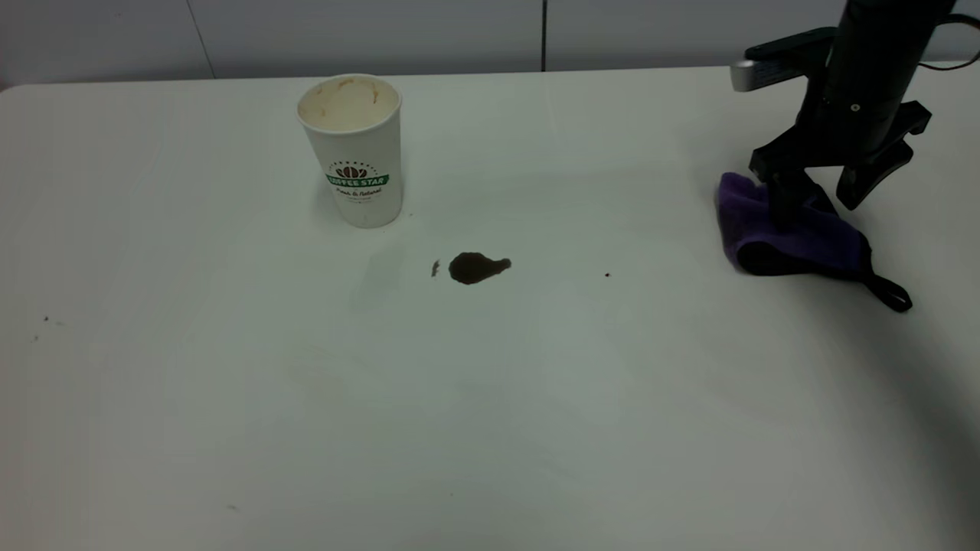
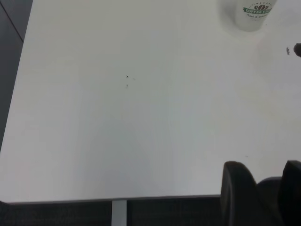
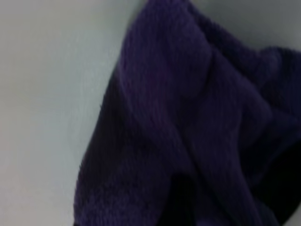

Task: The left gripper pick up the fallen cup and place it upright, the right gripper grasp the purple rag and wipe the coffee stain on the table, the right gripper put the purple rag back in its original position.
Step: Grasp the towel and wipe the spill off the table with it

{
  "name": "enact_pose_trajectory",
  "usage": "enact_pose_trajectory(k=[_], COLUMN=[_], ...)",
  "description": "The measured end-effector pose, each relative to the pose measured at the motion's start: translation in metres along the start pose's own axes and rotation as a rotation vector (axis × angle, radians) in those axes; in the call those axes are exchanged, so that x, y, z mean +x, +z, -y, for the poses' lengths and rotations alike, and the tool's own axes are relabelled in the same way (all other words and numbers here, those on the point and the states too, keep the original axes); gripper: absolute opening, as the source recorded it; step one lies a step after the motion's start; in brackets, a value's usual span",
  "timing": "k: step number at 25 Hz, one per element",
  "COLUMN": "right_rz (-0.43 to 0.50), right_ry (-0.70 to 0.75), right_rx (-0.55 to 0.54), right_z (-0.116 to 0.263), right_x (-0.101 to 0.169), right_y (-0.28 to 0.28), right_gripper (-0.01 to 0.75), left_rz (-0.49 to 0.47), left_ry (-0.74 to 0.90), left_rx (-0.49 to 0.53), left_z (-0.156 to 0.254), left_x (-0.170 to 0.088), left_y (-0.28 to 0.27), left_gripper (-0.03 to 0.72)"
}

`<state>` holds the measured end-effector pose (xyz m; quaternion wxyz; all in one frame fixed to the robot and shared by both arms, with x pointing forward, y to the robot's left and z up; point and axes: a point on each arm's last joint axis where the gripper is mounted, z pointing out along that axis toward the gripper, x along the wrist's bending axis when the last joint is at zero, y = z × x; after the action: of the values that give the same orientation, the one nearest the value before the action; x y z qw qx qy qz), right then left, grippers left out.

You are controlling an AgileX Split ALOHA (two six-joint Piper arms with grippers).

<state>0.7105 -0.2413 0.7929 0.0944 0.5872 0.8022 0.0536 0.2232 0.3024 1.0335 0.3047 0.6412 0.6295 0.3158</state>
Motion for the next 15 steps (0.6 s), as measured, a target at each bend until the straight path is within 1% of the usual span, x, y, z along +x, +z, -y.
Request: enact_pose_trajectory(k=[5, 8, 9, 10, 12, 14, 15], right_rz=[-0.025, -0.026, -0.028, -0.034, -0.062, -0.103, -0.12], right_ry=[-0.029, -0.034, -0.031, -0.023, 0.012, 0.042, 0.04], right_rx=[-0.004, -0.003, -0.002, -0.003, 0.004, -0.001, -0.005], right_z=[-0.003, -0.001, -0.001, -0.001, 0.0, -0.002, -0.003], right_x=[0.003, 0.003, 0.004, 0.004, 0.007, 0.013, 0.016], right_y=[0.014, 0.02, 0.021, 0.022, 0.024, 0.023, 0.022], right_gripper=[0.713, 0.651, 0.608, 0.547, 0.393, 0.185, 0.128], left_rz=[0.0, 0.0, 0.0, 0.0, 0.0, 0.0, 0.0], left_ry=[0.0, 0.0, 0.0, 0.0, 0.0, 0.0, 0.0], left_rx=[0.0, 0.0, 0.0, 0.0, 0.0, 0.0, 0.0], left_z=[0.0, 0.0, 0.0, 0.0, 0.0, 0.0, 0.0], left_x=[0.0, 0.0, 0.0, 0.0, 0.0, 0.0, 0.0], left_y=[0.0, 0.0, 0.0, 0.0, 0.0, 0.0, 0.0], left_gripper=[0.242, 0.242, 0.242, 0.242, 0.242, 0.242, 0.242])
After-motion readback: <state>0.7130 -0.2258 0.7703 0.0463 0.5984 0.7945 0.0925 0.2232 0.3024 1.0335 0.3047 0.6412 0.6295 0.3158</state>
